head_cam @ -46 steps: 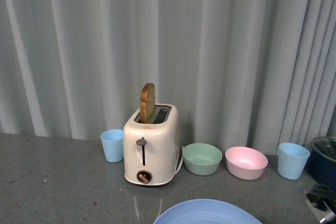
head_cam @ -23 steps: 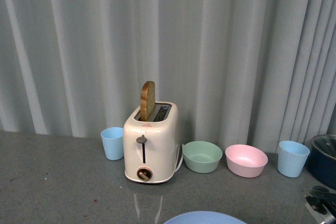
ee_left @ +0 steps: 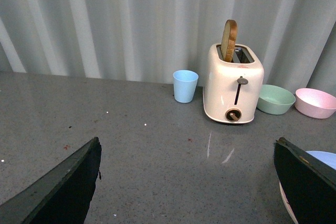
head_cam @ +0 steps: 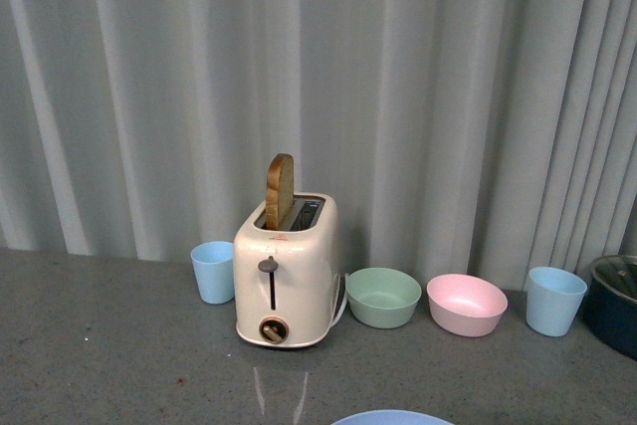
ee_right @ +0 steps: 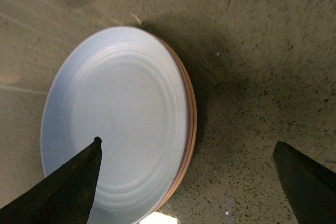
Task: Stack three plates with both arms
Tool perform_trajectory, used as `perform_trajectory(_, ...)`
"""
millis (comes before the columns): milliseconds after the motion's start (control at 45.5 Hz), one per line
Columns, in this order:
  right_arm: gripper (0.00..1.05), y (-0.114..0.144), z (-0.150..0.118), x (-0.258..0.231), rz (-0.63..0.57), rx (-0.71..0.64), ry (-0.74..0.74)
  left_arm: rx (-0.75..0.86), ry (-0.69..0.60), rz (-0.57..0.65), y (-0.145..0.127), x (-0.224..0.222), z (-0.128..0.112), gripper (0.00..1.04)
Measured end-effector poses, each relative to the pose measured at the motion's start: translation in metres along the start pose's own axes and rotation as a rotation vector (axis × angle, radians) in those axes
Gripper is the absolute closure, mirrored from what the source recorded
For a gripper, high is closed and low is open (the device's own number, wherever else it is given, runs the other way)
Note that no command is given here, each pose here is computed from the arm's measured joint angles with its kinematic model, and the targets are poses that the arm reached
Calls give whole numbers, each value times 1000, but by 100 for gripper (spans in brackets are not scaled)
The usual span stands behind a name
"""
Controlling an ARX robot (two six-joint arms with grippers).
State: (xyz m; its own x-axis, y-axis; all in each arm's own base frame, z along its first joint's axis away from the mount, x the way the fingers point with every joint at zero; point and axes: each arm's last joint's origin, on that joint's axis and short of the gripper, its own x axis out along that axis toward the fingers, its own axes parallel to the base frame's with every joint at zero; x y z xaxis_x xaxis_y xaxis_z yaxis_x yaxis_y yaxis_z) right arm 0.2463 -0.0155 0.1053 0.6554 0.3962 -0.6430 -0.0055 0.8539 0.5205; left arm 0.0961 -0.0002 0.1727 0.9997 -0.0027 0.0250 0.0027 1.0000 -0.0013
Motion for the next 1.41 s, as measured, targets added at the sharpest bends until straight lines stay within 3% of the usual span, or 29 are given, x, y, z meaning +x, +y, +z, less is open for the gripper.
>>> perform_trajectory(351,7,44,21,-92,-118,-182,-339,0,0,0,0,0,0,7)
perform_trajectory(593,8,108,13,-157,-181,-448,-616,0,0,0,0,0,0,7)
perform_trajectory(659,19,119,6,-167,-203,-488,-777,0,0,0,0,0,0,7)
perform_trajectory(747,33,120,-8,-171,-231,-492,-836,0,0,0,0,0,0,7)
perform_trajectory(835,51,110,-21,-166,-227,-503,-843,0,0,0,0,0,0,7)
perform_trajectory(1164,102,77,-45,-149,-204,-527,-815,0,0,0,0,0,0,7)
perform_trajectory(1406,102,60,-59,-140,-238,-511,-821,0,0,0,0,0,0,7)
